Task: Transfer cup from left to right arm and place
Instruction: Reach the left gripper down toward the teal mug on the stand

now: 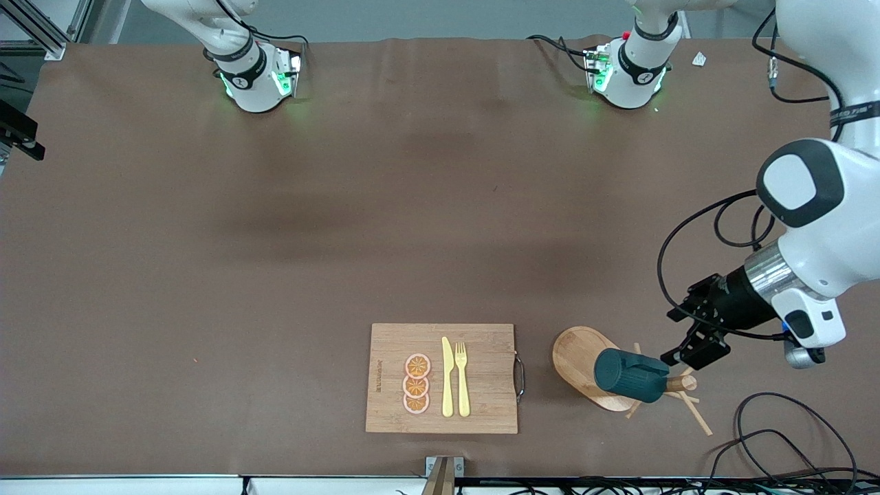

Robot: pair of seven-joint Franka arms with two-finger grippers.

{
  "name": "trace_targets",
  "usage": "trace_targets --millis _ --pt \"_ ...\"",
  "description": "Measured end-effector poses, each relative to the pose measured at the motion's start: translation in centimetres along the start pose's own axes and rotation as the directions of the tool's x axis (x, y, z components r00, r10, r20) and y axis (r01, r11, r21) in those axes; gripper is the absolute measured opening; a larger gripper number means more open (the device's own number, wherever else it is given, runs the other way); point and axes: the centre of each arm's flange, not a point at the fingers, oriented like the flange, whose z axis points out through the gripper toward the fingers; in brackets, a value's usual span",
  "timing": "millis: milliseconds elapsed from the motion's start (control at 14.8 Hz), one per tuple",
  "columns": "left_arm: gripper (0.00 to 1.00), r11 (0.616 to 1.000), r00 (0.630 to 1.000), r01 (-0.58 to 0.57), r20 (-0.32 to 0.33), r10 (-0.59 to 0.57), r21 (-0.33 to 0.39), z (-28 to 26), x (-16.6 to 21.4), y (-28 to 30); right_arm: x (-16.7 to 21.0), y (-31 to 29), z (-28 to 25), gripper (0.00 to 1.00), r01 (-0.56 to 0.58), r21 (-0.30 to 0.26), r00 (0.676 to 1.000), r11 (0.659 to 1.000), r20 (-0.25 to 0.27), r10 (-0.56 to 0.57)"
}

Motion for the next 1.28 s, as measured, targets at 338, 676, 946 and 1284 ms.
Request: trace_targets --millis 338,676,946,1284 --pt "1.00 0.994 0.995 0.105 -0.001 -0.105 -0.003 2.9 0.5 -0.3 0.2 0.3 0.5 1.00 0.012 0.001 1.000 1.000 0.007 -0.012" --pt "1.00 0.991 0.991 0.135 -0.007 -0.135 -0.006 5.0 1.6 -0.8 0.6 0.4 1.2 1.00 0.031 0.004 0.999 0.999 0.018 -0.031" --pt "1.00 0.989 0.989 0.149 -0.006 -0.149 0.008 6.9 2.4 -1.4 1.1 0.4 2.0 1.00 0.044 0.008 0.998 0.999 0.033 -0.044" --pt "1.00 0.974 0.974 0.223 0.047 -0.222 -0.027 7.6 3.1 -1.6 1.0 -0.2 2.2 1.00 -0.056 0.010 0.997 0.998 0.058 0.055"
